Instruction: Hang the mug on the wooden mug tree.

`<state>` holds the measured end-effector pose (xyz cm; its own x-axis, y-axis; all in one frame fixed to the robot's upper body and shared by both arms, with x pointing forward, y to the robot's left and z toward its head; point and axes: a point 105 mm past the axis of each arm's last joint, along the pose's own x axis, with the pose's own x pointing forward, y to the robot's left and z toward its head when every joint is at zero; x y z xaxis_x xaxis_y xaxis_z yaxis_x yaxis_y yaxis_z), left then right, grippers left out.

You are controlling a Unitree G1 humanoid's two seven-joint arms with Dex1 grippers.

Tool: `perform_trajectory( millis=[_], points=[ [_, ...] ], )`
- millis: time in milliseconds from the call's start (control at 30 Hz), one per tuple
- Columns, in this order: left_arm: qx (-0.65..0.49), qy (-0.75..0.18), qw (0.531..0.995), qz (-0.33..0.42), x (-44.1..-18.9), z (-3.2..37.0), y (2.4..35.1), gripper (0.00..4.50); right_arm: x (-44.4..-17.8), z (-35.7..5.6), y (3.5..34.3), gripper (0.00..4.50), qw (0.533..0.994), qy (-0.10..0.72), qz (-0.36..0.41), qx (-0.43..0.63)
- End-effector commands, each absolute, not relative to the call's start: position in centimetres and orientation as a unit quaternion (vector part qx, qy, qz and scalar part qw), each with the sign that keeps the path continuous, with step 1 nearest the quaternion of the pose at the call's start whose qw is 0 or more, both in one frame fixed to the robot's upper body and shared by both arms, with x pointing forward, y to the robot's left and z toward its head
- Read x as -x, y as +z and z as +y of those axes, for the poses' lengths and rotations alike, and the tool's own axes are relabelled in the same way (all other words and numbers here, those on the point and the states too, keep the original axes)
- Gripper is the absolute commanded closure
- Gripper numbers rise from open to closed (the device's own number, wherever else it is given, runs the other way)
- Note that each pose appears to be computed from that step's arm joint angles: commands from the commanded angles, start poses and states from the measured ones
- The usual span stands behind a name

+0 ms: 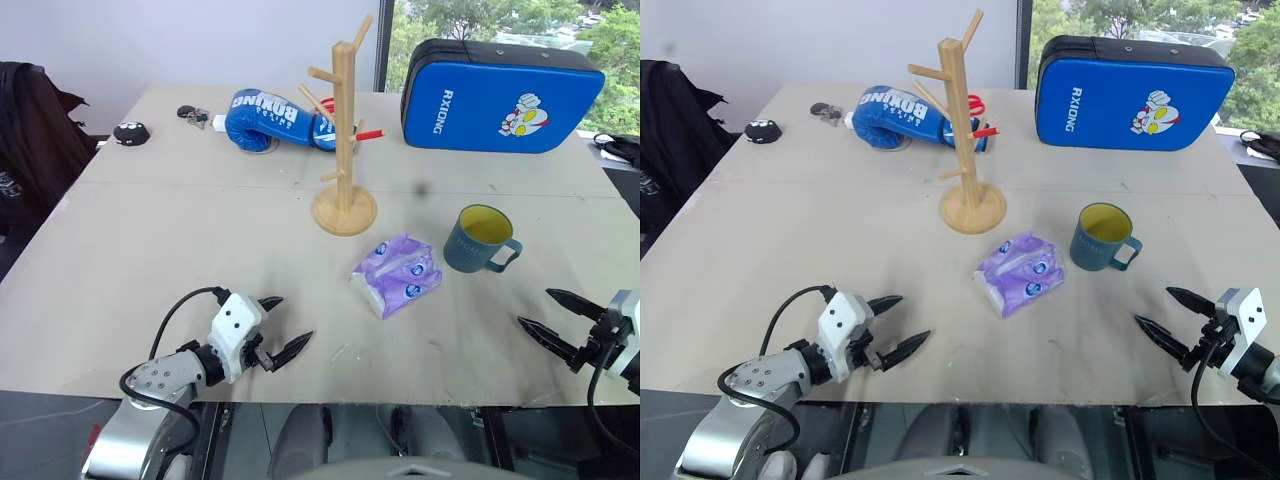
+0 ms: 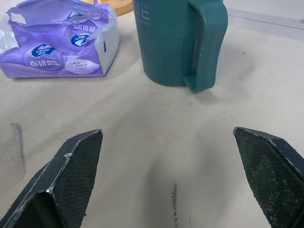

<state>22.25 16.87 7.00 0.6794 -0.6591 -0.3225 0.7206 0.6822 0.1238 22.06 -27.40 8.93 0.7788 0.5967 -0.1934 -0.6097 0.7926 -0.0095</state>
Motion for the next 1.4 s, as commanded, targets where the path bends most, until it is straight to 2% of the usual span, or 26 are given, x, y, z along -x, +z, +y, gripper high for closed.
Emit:
perform_trajectory(
  millis=[33, 767, 867, 900, 1033, 1100, 1233, 1333, 1400],
  points=[
    [-0.131, -0.367, 0.915, 0.106, -22.7, 16.9, 7.7, 0.0, -22.4, -27.3, 9.7, 0.05, 0.939, 0.331, 0.078, 0.052],
    [-0.124, -0.391, 0.907, 0.095, -23.1, 16.3, 7.8, 0.0, -22.6, -25.9, 9.2, 0.05, 0.934, 0.345, 0.078, 0.057],
    [-0.126, -0.397, 0.904, 0.096, -23.0, 16.4, 8.0, 0.0, -22.5, -24.9, 9.8, 0.05, 0.925, 0.368, 0.073, 0.06],
    [-0.125, -0.403, 0.902, 0.095, -22.9, 16.4, 8.2, 0.0, -22.4, -24.4, 10.0, 0.05, 0.92, 0.381, 0.072, 0.061],
    [-0.151, -0.493, 0.849, 0.112, -21.1, 16.4, 10.0, 0.0, -22.5, -16.8, 13.5, 0.05, 0.855, 0.511, 0.032, 0.077],
    [-0.159, -0.507, 0.84, 0.104, -21.4, 16.9, 11.6, 0.0, -23.6, -14.1, 14.3, 0.05, 0.845, 0.525, 0.02, 0.104],
    [-0.163, -0.533, 0.826, 0.085, -21.9, 17.5, 15.1, 0.0, -27.0, -9.5, 14.7, 0.05, 0.833, 0.53, 0.009, 0.157],
    [-0.175, -0.551, 0.811, 0.094, -21.5, 17.7, 16.1, 0.0, -28.3, -7.6, 14.6, 0.05, 0.826, 0.539, 0.011, 0.166],
    [-0.189, -0.556, 0.805, 0.086, -21.2, 18.0, 17.2, 0.0, -28.8, -6.8, 12.2, 0.05, 0.807, 0.551, 0.059, 0.202]
  ],
)
